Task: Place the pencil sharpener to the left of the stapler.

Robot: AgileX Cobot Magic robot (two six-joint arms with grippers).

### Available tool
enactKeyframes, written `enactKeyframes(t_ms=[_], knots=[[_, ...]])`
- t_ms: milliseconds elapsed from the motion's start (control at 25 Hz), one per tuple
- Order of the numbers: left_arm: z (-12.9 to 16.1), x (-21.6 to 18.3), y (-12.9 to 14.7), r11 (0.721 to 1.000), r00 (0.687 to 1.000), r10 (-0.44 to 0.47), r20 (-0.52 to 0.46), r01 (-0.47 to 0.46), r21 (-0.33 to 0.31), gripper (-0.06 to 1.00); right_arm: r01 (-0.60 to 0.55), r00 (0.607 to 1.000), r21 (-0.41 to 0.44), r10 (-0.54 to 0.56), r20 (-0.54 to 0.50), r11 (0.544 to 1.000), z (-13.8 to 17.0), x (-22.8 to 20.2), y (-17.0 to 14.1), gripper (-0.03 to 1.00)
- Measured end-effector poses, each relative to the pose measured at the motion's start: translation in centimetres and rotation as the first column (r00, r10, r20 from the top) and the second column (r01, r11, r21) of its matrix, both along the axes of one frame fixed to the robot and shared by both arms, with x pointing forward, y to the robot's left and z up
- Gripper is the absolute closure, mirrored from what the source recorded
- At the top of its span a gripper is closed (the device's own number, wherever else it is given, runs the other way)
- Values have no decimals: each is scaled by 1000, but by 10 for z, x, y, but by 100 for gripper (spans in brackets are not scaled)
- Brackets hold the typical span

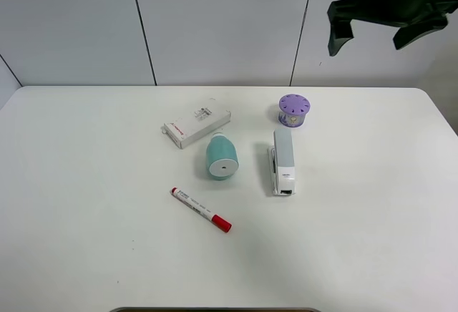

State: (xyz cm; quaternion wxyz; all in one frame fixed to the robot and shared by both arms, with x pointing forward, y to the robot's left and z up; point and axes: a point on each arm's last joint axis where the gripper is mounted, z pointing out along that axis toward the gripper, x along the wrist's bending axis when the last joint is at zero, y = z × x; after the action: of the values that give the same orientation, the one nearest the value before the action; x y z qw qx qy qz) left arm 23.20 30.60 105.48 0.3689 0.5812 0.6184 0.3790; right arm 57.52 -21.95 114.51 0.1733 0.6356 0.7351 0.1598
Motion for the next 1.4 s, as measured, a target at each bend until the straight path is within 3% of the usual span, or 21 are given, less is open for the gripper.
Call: enactKeyframes(t_ms=[280, 600, 880, 1160, 1400], knots=[[0, 0, 0, 1000, 1000, 0, 0, 0, 0, -1, 100, 995, -25, -100, -9, 995, 3, -31, -63, -2], [0, 0, 0, 1000, 1000, 0, 0, 0, 0, -1, 258, 966, -62, -256, 40, 964, 12, -117, -123, -2], [0, 0, 0, 1000, 1000, 0, 0, 0, 0, -1, 253, 945, -7, -245, 215, 967, 21, -193, -111, -2], [0, 0, 0, 1000, 1000, 0, 0, 0, 0, -1, 185, 930, 20, -182, 320, 983, -4, -260, -91, -2], [0, 0, 0, 1000, 1000, 0, 0, 0, 0, -1, 70, 904, -15, -57, 423, 997, -20, -300, -79, -2]])
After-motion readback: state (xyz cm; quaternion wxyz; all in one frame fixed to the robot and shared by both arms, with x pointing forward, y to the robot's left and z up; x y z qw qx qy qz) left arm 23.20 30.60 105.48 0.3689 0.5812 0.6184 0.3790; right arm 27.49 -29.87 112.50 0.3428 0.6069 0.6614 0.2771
